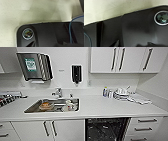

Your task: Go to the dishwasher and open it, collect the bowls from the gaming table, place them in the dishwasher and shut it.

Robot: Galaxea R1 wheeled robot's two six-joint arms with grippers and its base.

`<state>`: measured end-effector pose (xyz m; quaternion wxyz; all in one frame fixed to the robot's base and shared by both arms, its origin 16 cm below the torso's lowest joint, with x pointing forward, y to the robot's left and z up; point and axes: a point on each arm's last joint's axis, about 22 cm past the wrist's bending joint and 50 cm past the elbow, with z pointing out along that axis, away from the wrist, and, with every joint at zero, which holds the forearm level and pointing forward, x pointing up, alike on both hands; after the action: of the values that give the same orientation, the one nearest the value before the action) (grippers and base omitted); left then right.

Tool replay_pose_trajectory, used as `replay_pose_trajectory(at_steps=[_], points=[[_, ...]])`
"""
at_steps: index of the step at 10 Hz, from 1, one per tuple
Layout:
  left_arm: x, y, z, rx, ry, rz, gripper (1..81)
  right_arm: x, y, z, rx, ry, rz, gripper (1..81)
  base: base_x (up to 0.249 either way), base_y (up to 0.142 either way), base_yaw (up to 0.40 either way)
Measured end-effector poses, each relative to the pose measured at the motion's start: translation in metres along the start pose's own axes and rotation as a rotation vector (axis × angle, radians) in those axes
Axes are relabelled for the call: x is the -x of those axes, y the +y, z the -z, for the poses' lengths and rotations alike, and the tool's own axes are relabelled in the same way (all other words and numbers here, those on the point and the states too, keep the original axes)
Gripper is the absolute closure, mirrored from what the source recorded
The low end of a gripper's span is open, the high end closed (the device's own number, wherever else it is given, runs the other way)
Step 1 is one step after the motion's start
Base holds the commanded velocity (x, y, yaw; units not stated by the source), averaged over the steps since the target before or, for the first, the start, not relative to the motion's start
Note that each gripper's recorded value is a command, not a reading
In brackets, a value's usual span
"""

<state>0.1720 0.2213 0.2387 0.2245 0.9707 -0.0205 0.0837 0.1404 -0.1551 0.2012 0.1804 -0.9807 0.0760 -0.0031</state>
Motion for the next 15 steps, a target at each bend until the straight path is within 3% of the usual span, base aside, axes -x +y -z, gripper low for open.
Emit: replay_pose_trajectory(at_steps=[1,3,7,10,12,13,15], points=[[0.003,-0.002,-0.005,-0.016,-0.003,-0.002,1.0,-0.002,-0.004,-0.001,-0.003,0.002,0.029,1.0,0.0,0.0,0.0],[0.005,-0.011,-0.013,-0.06,-0.005,-0.01,1.0,0.0,-0.012,-0.003,-0.014,0.0,0.037,1.0,0.0,0.0,0.0],[0.009,-0.011,-0.028,-0.117,-0.014,-0.017,1.0,-0.006,0.016,0.003,0.032,0.01,0.031,1.0,0.0,0.0,0.0],[0.01,-0.006,-0.033,-0.123,-0.017,-0.007,1.0,-0.003,0.001,-0.001,0.013,0.008,0.017,1.0,0.0,0.0,0.0],[0.01,-0.012,-0.031,-0.135,-0.017,0.002,1.0,0.005,0.002,-0.002,0.021,0.005,-0.057,1.0,0.0,0.0,0.0],[0.011,-0.012,-0.031,-0.136,-0.017,0.005,1.0,0.007,0.009,-0.001,0.038,0.01,-0.065,1.0,0.0,0.0,0.0],[0.01,-0.011,-0.032,-0.135,-0.016,0.006,1.0,0.011,0.021,0.001,0.067,0.009,-0.009,1.0,0.0,0.0,0.0]])
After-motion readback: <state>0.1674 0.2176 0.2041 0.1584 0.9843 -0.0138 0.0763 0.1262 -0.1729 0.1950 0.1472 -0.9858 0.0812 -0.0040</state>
